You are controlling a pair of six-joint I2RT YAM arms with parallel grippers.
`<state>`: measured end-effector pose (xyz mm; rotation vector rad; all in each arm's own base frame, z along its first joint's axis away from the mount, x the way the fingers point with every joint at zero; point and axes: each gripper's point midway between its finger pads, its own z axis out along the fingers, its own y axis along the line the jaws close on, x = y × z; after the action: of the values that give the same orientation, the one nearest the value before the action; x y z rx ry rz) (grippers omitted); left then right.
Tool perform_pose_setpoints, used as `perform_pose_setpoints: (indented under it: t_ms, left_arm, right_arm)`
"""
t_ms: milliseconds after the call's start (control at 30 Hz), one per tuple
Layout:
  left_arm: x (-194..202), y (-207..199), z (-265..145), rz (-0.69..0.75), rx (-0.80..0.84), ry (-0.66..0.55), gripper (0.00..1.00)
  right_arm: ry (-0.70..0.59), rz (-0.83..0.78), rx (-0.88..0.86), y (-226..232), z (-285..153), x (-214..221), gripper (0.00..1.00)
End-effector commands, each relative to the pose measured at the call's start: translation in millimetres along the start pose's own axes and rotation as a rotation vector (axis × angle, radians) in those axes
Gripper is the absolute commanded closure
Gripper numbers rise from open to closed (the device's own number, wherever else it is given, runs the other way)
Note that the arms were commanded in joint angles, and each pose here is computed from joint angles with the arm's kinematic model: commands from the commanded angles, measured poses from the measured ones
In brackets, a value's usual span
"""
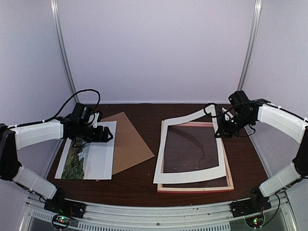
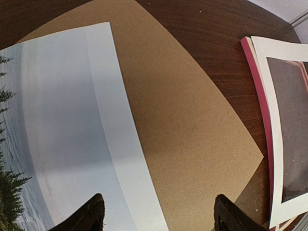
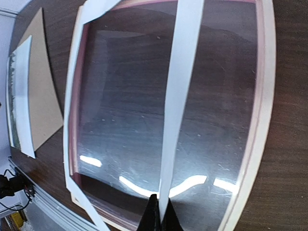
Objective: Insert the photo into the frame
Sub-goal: Place the mat board on the glass panel.
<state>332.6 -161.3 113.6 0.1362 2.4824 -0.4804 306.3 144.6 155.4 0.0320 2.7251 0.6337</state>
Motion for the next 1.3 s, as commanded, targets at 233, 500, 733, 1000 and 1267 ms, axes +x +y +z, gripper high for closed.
perform_pose_setpoints:
  t_ms: [233, 500, 733, 1000, 1267]
  left_arm:
    - [-7.6, -10.8, 2.7, 0.043, -0.008, -0.001, 0.2]
    - [-8.8, -11.7, 2.7, 0.045, -0.011, -0.004, 0.2]
    - [-6.4, -10.8, 4.5, 0.041, -0.014, 0.006, 0.2]
    - [-6.9, -10.9, 5.6, 0.039, -0.016, 0.007, 0.2]
    - [-5.7, -10.0, 9.4, 0.035, -0.019, 0.018, 0.2]
  right_arm:
    - [0.125, -0.049, 0.214, -62.7, 13.7, 24.8, 1.0]
    - [0.132, -0.04, 0.172, -60.9, 38.5, 14.6, 1.0]
    - [0.111, -0.041, 0.2, -67.2, 38.1, 4.8, 1.0]
    - [0.076, 0.016, 0.19, -77.8, 36.9, -0.2, 1.0]
    - [0.078, 0.04, 0.13, -73.5, 47.8, 2.4, 1.0]
